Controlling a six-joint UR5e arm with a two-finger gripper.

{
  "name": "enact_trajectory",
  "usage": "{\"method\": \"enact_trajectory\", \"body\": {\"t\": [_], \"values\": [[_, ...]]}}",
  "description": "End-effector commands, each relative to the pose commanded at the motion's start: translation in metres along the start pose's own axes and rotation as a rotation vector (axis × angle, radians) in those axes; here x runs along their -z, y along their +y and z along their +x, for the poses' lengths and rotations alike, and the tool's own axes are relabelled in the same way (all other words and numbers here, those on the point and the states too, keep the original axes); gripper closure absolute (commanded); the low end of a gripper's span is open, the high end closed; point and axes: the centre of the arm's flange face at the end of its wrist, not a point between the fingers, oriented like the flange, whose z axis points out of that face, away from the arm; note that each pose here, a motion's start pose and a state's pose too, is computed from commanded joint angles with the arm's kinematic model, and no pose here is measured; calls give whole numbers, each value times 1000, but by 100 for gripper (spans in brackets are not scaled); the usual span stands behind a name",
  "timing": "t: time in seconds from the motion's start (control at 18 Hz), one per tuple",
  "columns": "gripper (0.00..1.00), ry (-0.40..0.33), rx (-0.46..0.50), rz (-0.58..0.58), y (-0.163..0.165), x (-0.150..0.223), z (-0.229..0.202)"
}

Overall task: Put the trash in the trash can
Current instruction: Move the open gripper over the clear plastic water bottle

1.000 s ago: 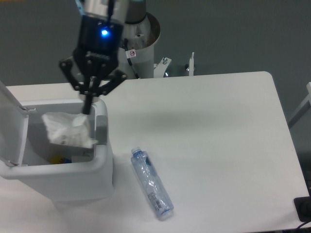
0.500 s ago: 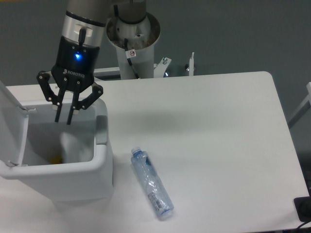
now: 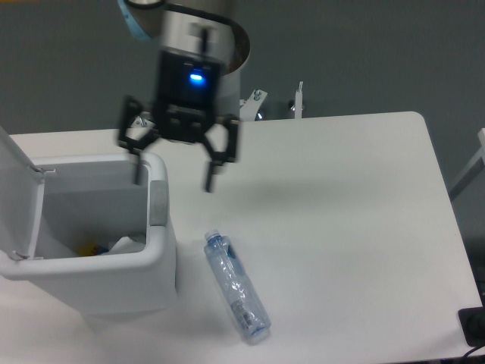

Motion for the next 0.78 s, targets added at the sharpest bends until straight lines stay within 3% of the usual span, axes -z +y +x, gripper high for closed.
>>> {"method": "enact_trajectory", "body": {"t": [0.17, 0.33, 0.56, 0.78], "values": [[0, -85, 18, -57, -7, -70, -45], [0, -145, 39, -134, 12, -126, -78], [0, -220, 3, -226, 41, -177, -90], [0, -250, -45, -310, 69, -234, -82]]}}
